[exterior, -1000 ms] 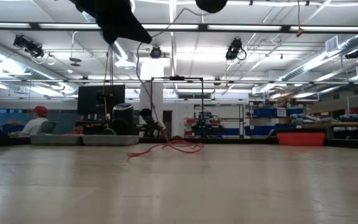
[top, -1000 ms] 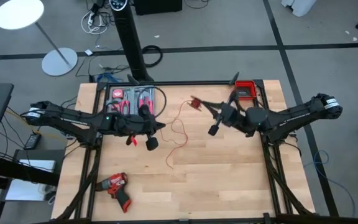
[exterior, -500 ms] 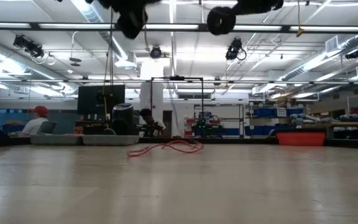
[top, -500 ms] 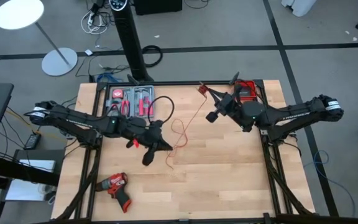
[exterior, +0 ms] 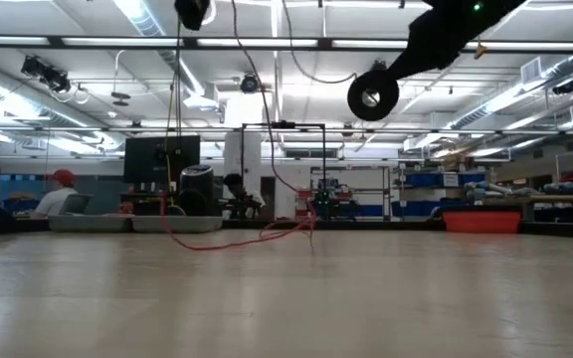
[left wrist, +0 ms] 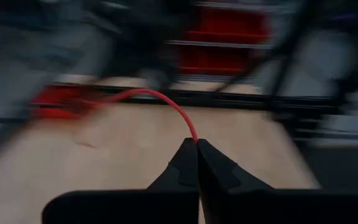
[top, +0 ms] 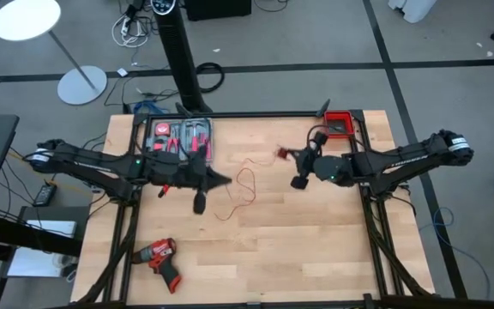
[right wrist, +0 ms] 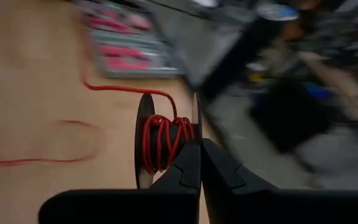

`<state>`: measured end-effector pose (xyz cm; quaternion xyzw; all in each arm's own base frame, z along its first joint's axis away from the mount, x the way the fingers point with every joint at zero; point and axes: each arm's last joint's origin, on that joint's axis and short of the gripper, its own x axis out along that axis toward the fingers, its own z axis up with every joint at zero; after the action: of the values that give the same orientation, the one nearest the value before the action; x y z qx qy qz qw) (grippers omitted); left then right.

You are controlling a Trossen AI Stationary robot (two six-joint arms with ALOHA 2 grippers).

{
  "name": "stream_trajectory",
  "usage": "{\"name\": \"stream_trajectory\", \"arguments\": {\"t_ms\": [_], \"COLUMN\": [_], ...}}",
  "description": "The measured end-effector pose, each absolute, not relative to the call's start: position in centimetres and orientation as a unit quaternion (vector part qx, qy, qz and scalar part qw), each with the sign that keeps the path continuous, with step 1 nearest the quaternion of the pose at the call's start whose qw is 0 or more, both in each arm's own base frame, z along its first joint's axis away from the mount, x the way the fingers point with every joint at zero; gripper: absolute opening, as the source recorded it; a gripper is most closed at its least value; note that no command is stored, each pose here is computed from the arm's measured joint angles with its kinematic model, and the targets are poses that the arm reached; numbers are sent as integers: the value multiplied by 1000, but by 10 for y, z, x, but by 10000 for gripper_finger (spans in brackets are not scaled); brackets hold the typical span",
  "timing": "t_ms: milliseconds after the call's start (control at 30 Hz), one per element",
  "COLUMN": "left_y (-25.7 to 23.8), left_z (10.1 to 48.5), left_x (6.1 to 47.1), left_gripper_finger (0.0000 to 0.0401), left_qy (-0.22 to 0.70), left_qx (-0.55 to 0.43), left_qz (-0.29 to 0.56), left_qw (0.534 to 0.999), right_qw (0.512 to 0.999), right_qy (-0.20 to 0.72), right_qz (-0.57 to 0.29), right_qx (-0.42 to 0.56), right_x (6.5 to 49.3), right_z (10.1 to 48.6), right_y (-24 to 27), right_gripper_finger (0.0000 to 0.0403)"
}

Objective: Coil cords
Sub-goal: Uncoil the red wire

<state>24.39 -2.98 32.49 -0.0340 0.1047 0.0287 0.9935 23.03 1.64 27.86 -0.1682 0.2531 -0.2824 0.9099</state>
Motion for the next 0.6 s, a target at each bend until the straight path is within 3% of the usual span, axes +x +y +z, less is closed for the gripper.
{"name": "stream_trajectory", "arguments": {"t_ms": [167,333,467,600], "left_y": [-22,-16,-18,-24], "left_z": [321,306,299,296], "left_x": [237,234,235,241], "left_gripper_finger": [0,0,0,0], "left_qy": [133,203,228,232], "left_qx": [16,34,9,-22], "left_qz": [141,189,181,115], "left_qw": [981,960,956,966], "right_qw": [957,982,986,964], "right_qy": [213,142,74,22], "right_qz": [-166,-99,-131,-241], "right_qx": [-106,-70,-75,-112], "right_x": [235,233,224,216], "right_z": [284,302,322,340], "right_y": [31,37,33,23], "right_gripper_finger": [0,0,0,0]}}
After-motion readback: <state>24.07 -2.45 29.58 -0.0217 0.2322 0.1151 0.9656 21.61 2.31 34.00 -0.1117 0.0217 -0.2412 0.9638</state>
